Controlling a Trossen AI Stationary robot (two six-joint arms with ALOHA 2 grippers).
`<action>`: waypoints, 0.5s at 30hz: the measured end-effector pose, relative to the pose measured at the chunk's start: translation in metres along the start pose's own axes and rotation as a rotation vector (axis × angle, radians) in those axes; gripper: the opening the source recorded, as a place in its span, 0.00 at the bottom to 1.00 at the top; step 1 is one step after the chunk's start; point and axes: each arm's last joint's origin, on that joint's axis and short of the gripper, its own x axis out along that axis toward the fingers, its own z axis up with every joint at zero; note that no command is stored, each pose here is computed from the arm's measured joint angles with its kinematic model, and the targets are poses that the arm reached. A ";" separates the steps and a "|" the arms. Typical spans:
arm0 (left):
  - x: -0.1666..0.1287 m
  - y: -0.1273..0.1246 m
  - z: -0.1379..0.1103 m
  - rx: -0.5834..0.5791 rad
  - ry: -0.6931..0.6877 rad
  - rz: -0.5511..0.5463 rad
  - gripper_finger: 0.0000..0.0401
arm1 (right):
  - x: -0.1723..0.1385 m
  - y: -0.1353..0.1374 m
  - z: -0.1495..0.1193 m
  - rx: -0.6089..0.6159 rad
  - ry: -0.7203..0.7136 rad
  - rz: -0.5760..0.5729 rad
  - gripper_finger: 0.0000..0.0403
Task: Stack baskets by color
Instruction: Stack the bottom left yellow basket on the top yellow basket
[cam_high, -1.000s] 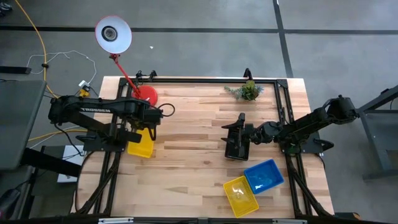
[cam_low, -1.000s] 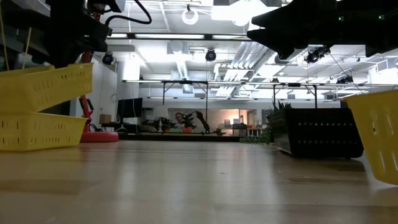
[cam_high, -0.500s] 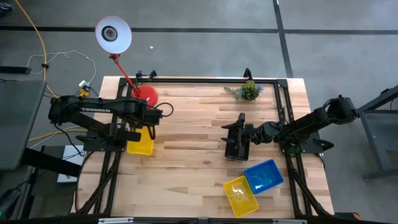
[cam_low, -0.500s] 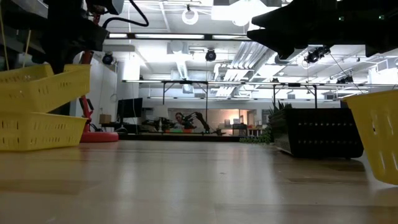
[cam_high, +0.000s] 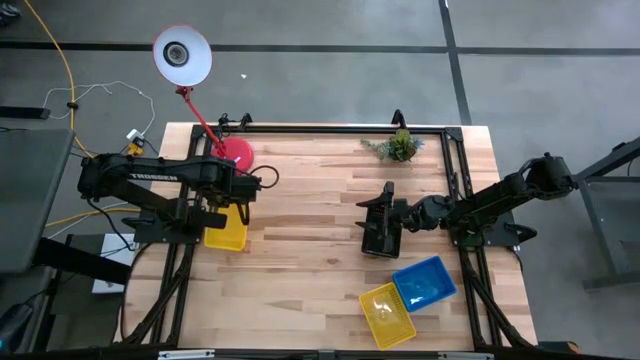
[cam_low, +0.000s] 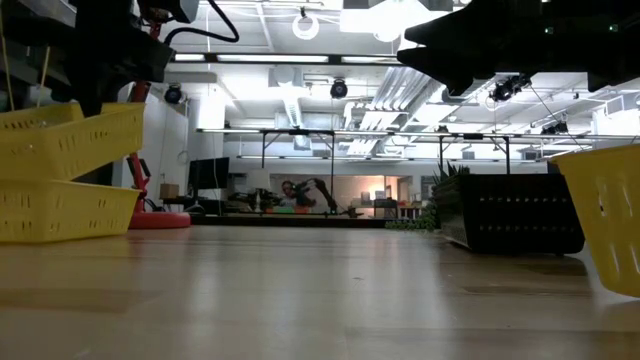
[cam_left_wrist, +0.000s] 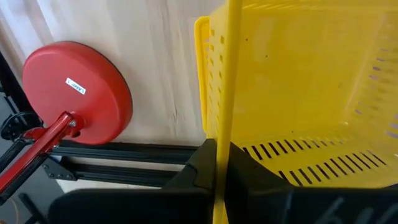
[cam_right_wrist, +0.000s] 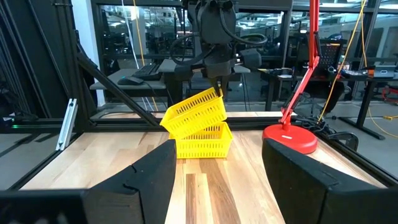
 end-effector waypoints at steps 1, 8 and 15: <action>0.000 0.000 0.000 -0.002 0.000 0.000 0.00 | 0.000 0.000 0.000 0.000 0.000 0.000 0.56; 0.001 -0.001 0.000 -0.025 0.006 -0.009 0.00 | 0.000 0.000 0.000 0.000 0.000 0.000 0.56; 0.025 -0.007 -0.004 -0.037 0.083 -0.043 0.00 | 0.000 0.000 0.000 0.000 0.000 0.000 0.56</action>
